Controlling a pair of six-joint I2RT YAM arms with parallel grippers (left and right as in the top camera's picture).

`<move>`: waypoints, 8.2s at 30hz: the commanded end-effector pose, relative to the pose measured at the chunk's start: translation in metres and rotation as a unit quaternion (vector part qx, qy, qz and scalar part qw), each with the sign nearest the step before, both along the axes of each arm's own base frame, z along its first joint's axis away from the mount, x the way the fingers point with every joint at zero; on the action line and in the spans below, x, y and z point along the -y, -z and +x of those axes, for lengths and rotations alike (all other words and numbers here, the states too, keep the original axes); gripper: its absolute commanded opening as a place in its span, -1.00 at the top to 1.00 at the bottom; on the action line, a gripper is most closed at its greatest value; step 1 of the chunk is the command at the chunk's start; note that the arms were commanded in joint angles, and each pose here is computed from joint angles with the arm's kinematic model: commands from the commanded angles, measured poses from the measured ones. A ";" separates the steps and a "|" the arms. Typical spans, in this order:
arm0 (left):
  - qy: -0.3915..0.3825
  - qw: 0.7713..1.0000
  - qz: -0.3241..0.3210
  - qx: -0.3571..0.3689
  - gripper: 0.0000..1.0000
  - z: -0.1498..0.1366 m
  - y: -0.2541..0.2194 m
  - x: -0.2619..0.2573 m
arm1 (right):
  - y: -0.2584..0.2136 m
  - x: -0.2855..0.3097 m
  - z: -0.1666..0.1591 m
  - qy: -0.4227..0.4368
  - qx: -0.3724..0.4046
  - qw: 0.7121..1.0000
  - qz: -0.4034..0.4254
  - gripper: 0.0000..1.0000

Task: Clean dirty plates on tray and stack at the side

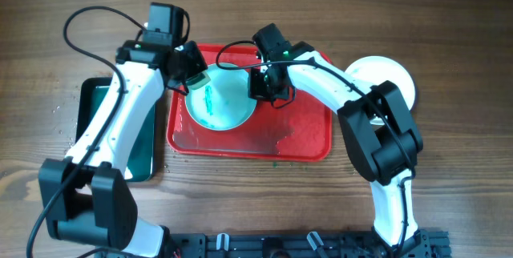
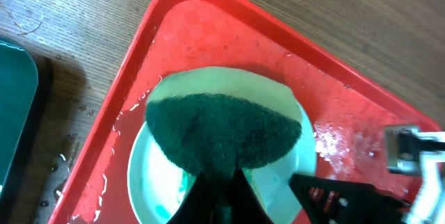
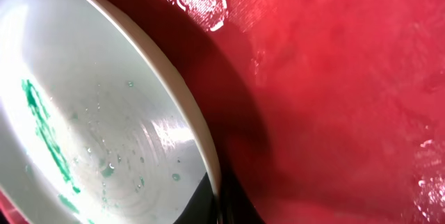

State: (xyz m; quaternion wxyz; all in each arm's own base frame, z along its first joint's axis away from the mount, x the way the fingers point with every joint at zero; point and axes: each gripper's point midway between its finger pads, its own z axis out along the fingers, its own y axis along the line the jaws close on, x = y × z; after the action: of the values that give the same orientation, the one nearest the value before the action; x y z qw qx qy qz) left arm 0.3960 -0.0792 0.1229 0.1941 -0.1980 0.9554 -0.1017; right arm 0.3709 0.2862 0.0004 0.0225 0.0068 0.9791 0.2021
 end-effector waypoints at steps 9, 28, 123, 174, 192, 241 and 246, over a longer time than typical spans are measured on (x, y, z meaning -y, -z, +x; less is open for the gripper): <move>0.152 0.977 0.119 -0.088 0.92 -0.024 0.131 0.007 | 0.037 0.014 -0.007 -0.025 -0.011 1.000 -0.014 0.91; 0.027 0.991 0.079 -0.107 0.92 -0.028 0.163 0.005 | 0.037 0.013 -0.006 -0.025 -0.007 1.000 -0.012 0.91; -0.002 0.999 -0.029 -0.019 0.92 0.016 -0.019 -0.018 | -0.153 0.233 0.020 0.170 0.097 0.974 -0.112 0.92; -0.309 0.929 0.107 -0.172 0.87 -0.094 0.043 -0.192 | -0.092 0.062 0.005 -0.064 0.129 0.990 0.010 -0.55; -0.313 0.947 0.037 0.070 -1.00 -0.064 -0.119 -0.182 | -0.216 0.099 0.026 -0.065 0.248 0.963 -0.085 -0.70; -0.313 0.946 0.036 0.080 -1.00 -0.067 -0.126 -0.181 | -0.177 0.209 -0.138 -0.024 0.704 0.710 -0.025 -0.99; -0.313 0.946 0.036 0.080 -1.00 -0.066 -0.126 -0.181 | -0.181 0.207 -0.140 -0.027 0.708 0.705 -0.019 -1.00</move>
State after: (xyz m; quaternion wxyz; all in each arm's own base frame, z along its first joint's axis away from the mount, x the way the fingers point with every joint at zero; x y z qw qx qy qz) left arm 0.3288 0.1002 0.2494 0.2999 -0.4650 0.8328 -0.0153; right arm 0.2336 0.0766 0.1778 0.6999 -0.1560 0.6861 0.1227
